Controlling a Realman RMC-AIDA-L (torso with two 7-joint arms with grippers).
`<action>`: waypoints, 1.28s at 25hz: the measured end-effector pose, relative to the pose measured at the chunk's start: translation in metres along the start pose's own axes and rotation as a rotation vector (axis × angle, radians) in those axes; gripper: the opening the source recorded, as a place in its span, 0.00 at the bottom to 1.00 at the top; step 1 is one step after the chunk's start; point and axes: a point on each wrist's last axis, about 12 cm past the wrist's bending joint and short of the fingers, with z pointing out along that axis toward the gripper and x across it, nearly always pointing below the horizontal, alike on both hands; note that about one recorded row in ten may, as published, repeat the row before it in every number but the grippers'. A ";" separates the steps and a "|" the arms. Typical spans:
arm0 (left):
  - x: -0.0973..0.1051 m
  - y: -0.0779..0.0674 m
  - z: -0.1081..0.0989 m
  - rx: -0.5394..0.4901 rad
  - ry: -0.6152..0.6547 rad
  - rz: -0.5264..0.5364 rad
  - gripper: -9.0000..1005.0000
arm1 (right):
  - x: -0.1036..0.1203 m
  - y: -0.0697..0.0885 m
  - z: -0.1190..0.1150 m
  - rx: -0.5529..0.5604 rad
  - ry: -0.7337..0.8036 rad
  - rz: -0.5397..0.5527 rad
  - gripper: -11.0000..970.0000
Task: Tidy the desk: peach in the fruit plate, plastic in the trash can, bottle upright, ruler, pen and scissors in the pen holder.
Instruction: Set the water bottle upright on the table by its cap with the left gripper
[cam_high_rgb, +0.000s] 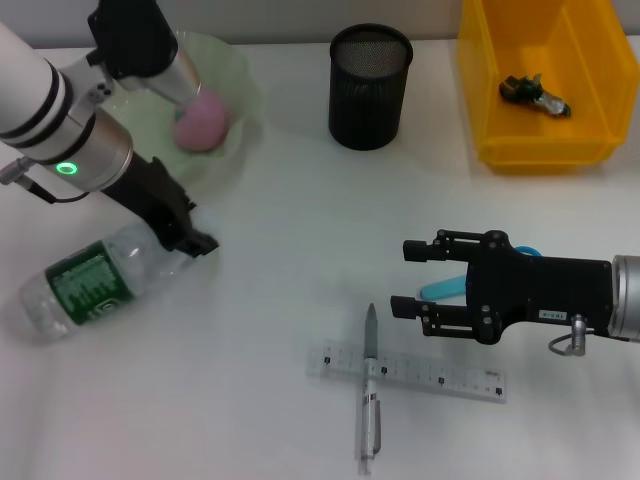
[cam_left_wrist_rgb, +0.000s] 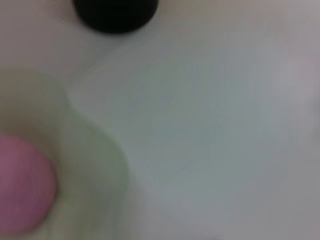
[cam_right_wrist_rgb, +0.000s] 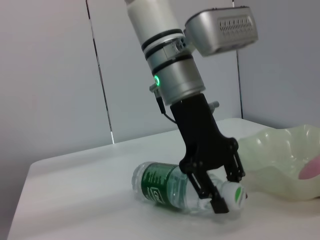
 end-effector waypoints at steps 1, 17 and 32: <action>-0.002 0.000 -0.004 0.010 -0.030 0.000 0.45 | 0.000 0.000 0.000 0.000 0.000 -0.001 0.71; 0.017 0.004 -0.053 0.067 -0.335 -0.037 0.47 | -0.003 -0.003 0.001 -0.002 -0.002 -0.007 0.71; 0.055 -0.003 -0.083 0.077 -0.547 -0.088 0.48 | -0.004 -0.003 0.003 -0.007 -0.004 0.006 0.71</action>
